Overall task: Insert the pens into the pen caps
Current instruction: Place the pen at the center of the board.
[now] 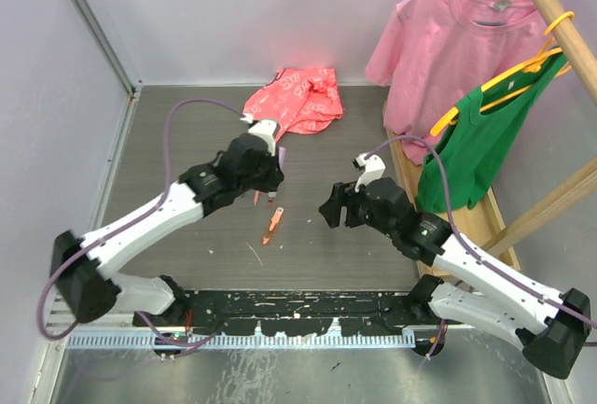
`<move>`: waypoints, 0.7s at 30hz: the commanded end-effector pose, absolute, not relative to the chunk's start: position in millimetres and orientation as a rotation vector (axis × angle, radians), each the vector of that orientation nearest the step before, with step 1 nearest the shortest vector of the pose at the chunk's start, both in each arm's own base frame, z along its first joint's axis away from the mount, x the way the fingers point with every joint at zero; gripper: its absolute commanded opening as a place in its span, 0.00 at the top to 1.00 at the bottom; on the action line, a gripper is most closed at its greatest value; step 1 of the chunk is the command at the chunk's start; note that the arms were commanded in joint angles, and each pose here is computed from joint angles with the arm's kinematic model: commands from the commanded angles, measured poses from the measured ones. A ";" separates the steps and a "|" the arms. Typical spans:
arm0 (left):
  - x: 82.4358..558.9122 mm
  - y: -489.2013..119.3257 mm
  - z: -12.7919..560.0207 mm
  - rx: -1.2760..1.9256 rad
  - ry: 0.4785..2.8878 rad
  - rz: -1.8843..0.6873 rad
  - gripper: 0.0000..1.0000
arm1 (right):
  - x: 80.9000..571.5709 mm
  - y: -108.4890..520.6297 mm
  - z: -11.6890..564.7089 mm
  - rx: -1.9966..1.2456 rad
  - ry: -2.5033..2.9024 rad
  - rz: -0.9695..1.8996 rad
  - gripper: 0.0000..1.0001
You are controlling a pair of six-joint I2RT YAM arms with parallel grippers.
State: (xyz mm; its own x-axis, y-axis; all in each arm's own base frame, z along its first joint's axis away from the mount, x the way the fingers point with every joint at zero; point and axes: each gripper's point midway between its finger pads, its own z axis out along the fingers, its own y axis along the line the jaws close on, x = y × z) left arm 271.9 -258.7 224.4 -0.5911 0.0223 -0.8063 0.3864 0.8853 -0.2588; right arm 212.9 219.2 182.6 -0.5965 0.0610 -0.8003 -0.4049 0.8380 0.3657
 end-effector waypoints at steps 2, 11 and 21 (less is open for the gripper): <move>307.7 -271.6 204.1 0.267 2.220 -0.374 1.00 | 207.2 212.3 199.5 -0.125 2.063 0.744 0.23; 343.2 -289.3 140.9 0.252 2.379 -0.190 1.00 | 192.8 204.6 186.2 -0.067 2.097 0.789 0.21; 359.8 -295.4 101.6 0.194 2.460 -0.151 1.00 | 186.8 195.3 183.6 -0.038 2.108 0.779 0.21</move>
